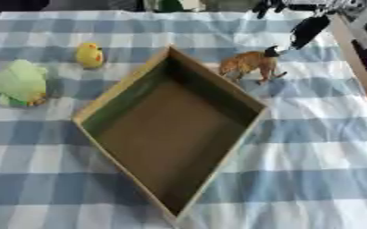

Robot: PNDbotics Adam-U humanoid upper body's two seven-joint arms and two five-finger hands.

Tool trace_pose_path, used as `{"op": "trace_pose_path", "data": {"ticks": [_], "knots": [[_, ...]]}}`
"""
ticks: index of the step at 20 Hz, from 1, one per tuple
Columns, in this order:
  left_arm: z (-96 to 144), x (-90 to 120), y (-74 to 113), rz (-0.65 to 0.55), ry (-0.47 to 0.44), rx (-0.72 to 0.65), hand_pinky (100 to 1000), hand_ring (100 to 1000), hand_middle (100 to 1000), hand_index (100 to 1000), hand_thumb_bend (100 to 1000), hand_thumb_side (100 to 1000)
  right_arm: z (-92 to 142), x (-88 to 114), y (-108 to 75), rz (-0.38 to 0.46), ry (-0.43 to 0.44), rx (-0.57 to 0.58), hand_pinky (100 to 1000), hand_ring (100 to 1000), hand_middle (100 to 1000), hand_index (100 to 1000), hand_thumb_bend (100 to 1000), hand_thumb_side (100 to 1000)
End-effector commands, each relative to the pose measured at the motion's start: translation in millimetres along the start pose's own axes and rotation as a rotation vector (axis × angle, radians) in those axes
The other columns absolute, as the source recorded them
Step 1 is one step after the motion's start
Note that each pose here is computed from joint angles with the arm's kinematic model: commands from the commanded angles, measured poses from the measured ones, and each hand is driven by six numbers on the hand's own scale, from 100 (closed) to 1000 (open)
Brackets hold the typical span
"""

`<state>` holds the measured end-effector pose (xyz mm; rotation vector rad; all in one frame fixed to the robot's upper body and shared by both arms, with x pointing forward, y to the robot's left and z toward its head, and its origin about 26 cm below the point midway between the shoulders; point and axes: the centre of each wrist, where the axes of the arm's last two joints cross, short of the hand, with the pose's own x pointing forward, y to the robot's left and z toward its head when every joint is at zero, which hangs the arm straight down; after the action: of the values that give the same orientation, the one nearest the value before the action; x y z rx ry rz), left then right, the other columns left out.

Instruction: Pick up objects on the table and place them in the box.

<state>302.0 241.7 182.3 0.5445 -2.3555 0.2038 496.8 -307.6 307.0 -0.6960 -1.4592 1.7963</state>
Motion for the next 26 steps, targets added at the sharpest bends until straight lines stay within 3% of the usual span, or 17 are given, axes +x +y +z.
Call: {"op": "trace_pose_path", "data": {"ticks": [1,12,18,20,24,26], "knots": [[-3.5,6.3,-0.4,0.012,-0.027,-0.007,435,561,599,722,100,776,2.6,0.2,-8.2,0.184,-0.166,0.241,888,1000,802,945,524,382],[-3.6,7.1,-2.2,0.022,-0.028,-0.01,436,562,601,722,100,777,-8.7,0.1,10.3,0.171,-0.157,0.306,878,973,774,923,500,368],[-3.5,7.4,-2.9,0.025,-0.026,-0.012,436,562,601,722,100,778,-11.6,2.1,14.3,0.173,-0.173,0.311,856,898,666,816,471,371],[-3.4,7.4,-3.1,0.026,-0.025,-0.013,436,563,601,722,100,779,-11.8,4.0,12.9,0.17,-0.179,0.3,838,870,580,759,384,383],[-3.6,7.8,-3.7,0.029,-0.025,-0.014,436,563,602,722,100,779,-11.7,7.3,9.4,0.127,-0.179,0.263,809,834,511,696,236,376],[-3.5,7.8,-3.8,0.03,-0.025,-0.014,436,563,602,721,100,780,-11.2,8.3,8.3,0.101,-0.172,0.249,790,808,481,663,101,322]]}}
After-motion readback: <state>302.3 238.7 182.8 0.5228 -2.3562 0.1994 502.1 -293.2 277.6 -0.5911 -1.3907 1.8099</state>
